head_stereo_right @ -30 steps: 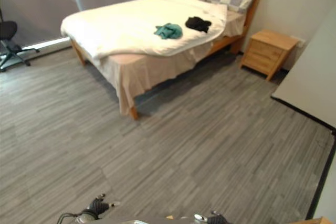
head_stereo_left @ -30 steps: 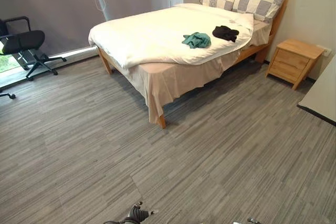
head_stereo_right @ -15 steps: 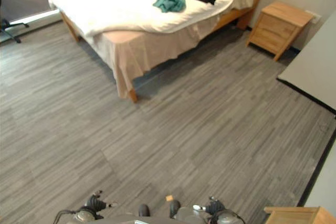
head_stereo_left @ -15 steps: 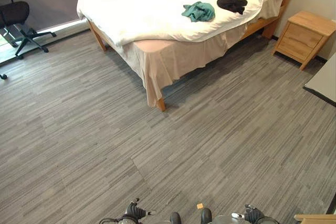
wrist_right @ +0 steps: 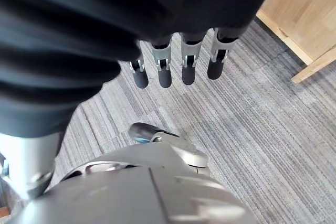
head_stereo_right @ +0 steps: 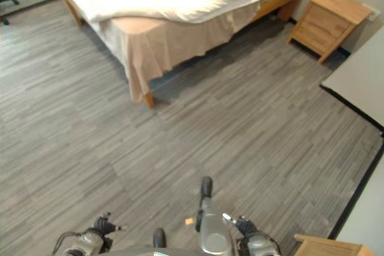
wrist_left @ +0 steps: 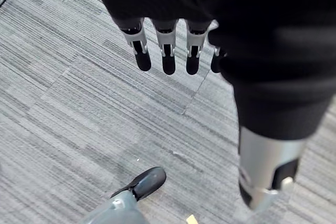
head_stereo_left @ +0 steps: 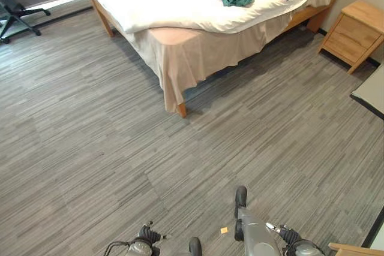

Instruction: Tidy up the quilt and then pick up the clothes from the bed and put them into the laundry hamper.

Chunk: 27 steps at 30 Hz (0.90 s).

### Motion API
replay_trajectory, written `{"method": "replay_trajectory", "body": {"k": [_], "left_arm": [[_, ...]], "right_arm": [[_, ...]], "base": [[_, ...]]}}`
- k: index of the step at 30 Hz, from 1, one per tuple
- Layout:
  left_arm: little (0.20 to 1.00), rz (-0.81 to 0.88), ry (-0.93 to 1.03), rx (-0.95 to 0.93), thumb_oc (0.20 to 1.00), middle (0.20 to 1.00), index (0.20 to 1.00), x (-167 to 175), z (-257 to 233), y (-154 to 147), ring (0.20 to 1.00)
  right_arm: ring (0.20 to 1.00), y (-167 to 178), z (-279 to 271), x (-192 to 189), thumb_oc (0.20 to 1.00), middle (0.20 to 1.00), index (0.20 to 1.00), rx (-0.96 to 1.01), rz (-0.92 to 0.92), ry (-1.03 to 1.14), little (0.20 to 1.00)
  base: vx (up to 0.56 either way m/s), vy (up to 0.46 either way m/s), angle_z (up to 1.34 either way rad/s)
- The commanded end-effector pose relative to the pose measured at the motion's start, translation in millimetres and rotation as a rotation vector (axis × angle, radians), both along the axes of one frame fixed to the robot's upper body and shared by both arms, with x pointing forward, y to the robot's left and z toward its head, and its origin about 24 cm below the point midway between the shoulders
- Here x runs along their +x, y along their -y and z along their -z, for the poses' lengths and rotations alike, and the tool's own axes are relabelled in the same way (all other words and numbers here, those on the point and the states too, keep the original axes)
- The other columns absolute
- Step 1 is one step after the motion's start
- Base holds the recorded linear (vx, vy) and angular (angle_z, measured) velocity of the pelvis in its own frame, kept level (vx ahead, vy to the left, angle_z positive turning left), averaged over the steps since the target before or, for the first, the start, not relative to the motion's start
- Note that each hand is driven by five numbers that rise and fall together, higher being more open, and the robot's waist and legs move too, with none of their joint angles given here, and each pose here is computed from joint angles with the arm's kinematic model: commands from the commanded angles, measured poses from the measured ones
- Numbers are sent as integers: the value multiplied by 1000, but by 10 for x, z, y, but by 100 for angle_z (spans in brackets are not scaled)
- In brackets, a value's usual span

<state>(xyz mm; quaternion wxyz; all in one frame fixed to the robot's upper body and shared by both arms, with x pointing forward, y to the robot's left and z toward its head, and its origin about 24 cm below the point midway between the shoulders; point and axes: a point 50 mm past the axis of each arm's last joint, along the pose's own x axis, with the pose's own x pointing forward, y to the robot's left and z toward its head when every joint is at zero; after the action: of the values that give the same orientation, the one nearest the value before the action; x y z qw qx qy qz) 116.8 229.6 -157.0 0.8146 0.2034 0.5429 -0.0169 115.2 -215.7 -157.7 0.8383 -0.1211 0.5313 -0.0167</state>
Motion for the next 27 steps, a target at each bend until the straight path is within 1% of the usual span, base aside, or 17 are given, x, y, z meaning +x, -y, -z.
{"method": "replay_trajectory", "body": {"k": [1, 3, 4, 5, 8, 9, 11, 15, 19, 20, 22, 24, 27], "left_arm": [[1000, 41, 38, -1, 1000, 1000, 1000, 102, -29, 26, 1000], [1000, 41, 41, -16, 1000, 1000, 1000, 90, -14, 94, 1000], [1000, 64, 91, -32, 1000, 1000, 1000, 224, -53, 163, 1000], [1000, 64, 91, -31, 1000, 1000, 1000, 224, -53, 161, 1000], [1000, 53, 180, -34, 1000, 1000, 1000, 449, -145, 194, 1000], [1000, 46, 206, -40, 1000, 1000, 1000, 492, -162, 225, 1000], [1000, 44, 213, -42, 1000, 1000, 1000, 505, -168, 229, 1000], [1000, 46, 173, -54, 1000, 1000, 1000, 415, -124, 236, 1000], [1000, -7, 110, -21, 1000, 1000, 1000, 222, -63, 114, 1000], [1000, -7, 110, -21, 1000, 1000, 1000, 222, -63, 114, 1000], [1000, -41, 99, -4, 1000, 1000, 1000, 199, -72, 15, 1000], [1000, -36, 99, -2, 1000, 1000, 1000, 191, -71, 7, 1000], [1000, -31, 102, 6, 1000, 1000, 1000, 208, -81, -20, 1000]], "right_arm": [[1000, 88, 45, -180, 1000, 1000, 1000, -27, -19, -86, 1000], [1000, 137, 43, -208, 1000, 1000, 1000, -49, -25, -98, 1000], [1000, 162, 8, -101, 1000, 1000, 1000, -66, -41, -66, 1000], [1000, 160, 8, -100, 1000, 1000, 1000, -65, -41, -66, 1000], [1000, 124, -53, 132, 1000, 1000, 1000, -80, -76, -8, 1000], [1000, 104, -66, 186, 1000, 1000, 1000, -97, -116, 0, 1000], [1000, 110, -78, 219, 1000, 1000, 1000, -105, -130, 7, 1000], [1000, 103, -72, 207, 1000, 1000, 1000, -100, -116, 9, 1000], [1000, -133, -10, 146, 1000, 1000, 1000, -36, -151, -3, 1000], [1000, -133, -10, 146, 1000, 1000, 1000, -36, -151, -3, 1000], [1000, -188, -24, 202, 1000, 1000, 1000, -25, -174, 15, 1000], [1000, -206, -25, 211, 1000, 1000, 1000, -19, -174, 18, 1000], [1000, -198, -27, 218, 1000, 1000, 1000, 1, -134, 21, 1000]], "base": [[642, -148, 26], [508, -206, 22], [463, -233, 25], [523, -255, 19], [572, -137, -61], [592, 4, -75], [490, 108, -36], [663, 202, -43], [438, 136, -28], [369, 111, -19], [400, -10, 7], [321, -121, 34], [505, -372, 120]]}}
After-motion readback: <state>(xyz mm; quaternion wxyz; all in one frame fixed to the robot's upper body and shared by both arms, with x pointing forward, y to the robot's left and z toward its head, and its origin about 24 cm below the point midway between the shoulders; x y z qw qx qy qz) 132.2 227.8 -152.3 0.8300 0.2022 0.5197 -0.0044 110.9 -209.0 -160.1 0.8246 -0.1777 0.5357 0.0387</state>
